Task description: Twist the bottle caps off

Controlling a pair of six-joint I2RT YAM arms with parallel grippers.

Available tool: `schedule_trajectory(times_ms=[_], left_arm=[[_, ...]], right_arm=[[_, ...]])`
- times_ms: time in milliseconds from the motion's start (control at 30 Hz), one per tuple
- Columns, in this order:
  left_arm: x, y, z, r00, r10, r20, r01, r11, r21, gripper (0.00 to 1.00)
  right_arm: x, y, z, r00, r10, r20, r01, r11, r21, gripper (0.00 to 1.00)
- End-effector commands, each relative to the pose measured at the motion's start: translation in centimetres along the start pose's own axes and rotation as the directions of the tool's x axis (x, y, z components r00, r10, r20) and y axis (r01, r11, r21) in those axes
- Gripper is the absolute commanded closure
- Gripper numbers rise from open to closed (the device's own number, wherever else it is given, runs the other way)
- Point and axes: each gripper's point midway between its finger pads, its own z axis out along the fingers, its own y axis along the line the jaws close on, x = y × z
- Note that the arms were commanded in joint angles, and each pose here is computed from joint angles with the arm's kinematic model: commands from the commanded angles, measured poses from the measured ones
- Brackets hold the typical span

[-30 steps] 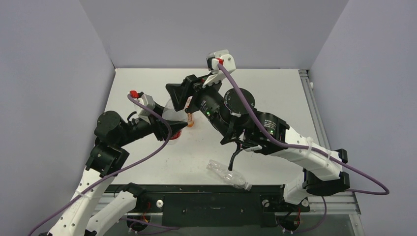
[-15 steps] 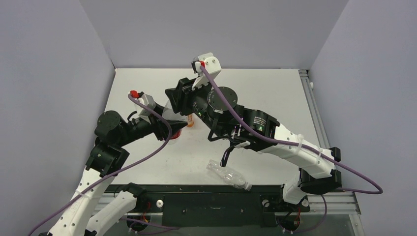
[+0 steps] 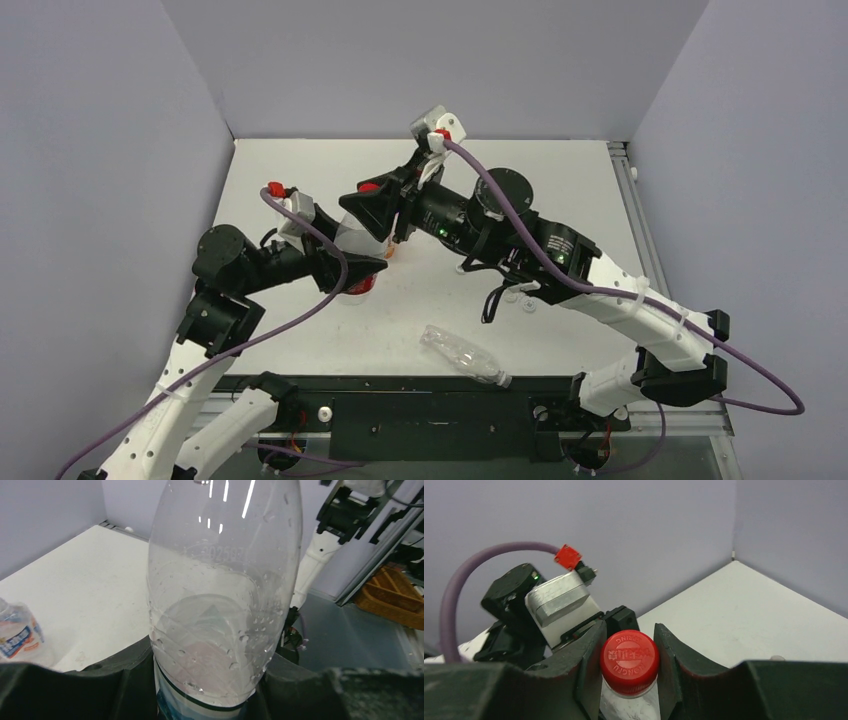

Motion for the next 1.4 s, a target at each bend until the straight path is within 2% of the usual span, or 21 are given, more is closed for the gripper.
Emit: schedule_trajectory(times_ms=[0, 167, 300, 367, 433, 467, 500, 533, 567, 600, 700, 833, 867, 1000, 1367], left_arm=[[-1.4, -3.4, -0.1, 0.997, -0.074, 0.013, 0.071, 0.983, 0.171, 0.79], [-1.8, -5.0, -0.2, 0.990, -0.139, -0.016, 0.138, 0.957, 0.255, 0.82], [-1.3, -5.8, -0.4, 0.985, -0.162, -0.060, 0.173, 0.937, 0.304, 0.84], [-1.1, -5.9, -0.5, 0.984, -0.163, -0.070, 0.177, 0.933, 0.312, 0.84], [-1.0, -5.4, -0.3, 0.986, -0.156, -0.063, 0.168, 0.941, 0.293, 0.84], [-1.0, -5.0, -0.1, 0.990, -0.129, -0.049, 0.137, 0.950, 0.281, 0.83], [-1.0, -4.1, 0.1, 0.990, -0.135, -0.036, 0.139, 0.964, 0.226, 0.83], [-0.2, -3.1, 0.2, 0.992, -0.112, -0.050, 0.120, 0.976, 0.181, 0.82], [-0.6, -2.0, 0.4, 0.995, -0.094, -0.027, 0.096, 0.988, 0.118, 0.82], [-0.1, -1.2, 0.4, 0.998, -0.052, -0.032, 0.054, 0.996, 0.077, 0.82], [0.2, 2.4, 0.3, 0.999, 0.028, -0.023, -0.030, 0.994, -0.103, 0.81], [0.3, 4.9, -0.2, 0.995, 0.093, -0.030, -0.098, 0.968, -0.233, 0.81], [0.2, 5.0, -0.2, 0.995, 0.100, -0.024, -0.103, 0.966, -0.238, 0.81], [0.0, 4.6, -0.2, 0.996, 0.091, -0.010, -0.091, 0.971, -0.223, 0.81], [-0.1, 4.2, -0.2, 0.996, 0.088, 0.006, -0.085, 0.974, -0.211, 0.81]], right_arm=[[-8.1, 6.5, -5.2, 0.979, 0.043, 0.202, 0.050, 0.899, -0.435, 1.00], [-7.5, 10.0, -7.3, 0.989, 0.028, 0.148, 0.078, 0.748, -0.660, 1.00], [-6.8, 11.0, -8.4, 0.994, 0.029, 0.101, 0.056, 0.668, -0.742, 1.00], [-6.7, 10.4, -8.1, 0.996, 0.022, 0.089, 0.050, 0.680, -0.732, 1.00], [-6.7, 8.9, -7.3, 0.996, 0.013, 0.089, 0.051, 0.740, -0.671, 0.97], [-6.8, 8.0, -7.1, 0.996, 0.013, 0.086, 0.043, 0.780, -0.625, 0.86], [-7.5, 6.0, -6.0, 0.992, 0.010, 0.126, 0.056, 0.860, -0.508, 0.58], [-7.6, 5.0, -6.0, 0.992, 0.007, 0.128, 0.050, 0.899, -0.436, 0.47], [-8.2, 2.5, -5.2, 0.986, -0.010, 0.167, 0.058, 0.957, -0.283, 0.31], [-8.5, 0.9, -5.3, 0.983, -0.012, 0.183, 0.043, 0.985, -0.168, 0.25], [-8.3, -1.1, -5.3, 0.979, -0.056, 0.194, 0.055, 0.998, 0.010, 0.22], [-7.5, -2.3, -4.4, 0.990, -0.089, 0.108, 0.069, 0.982, 0.177, 0.20], [-6.1, -2.6, -3.1, 0.993, -0.098, 0.066, 0.081, 0.973, 0.215, 0.20], [-4.4, -2.6, -1.4, 0.996, -0.089, 0.008, 0.085, 0.968, 0.234, 0.25], [-3.0, -2.7, 0.8, 1.000, 0.002, 0.003, -0.003, 0.980, 0.201, 0.46]])
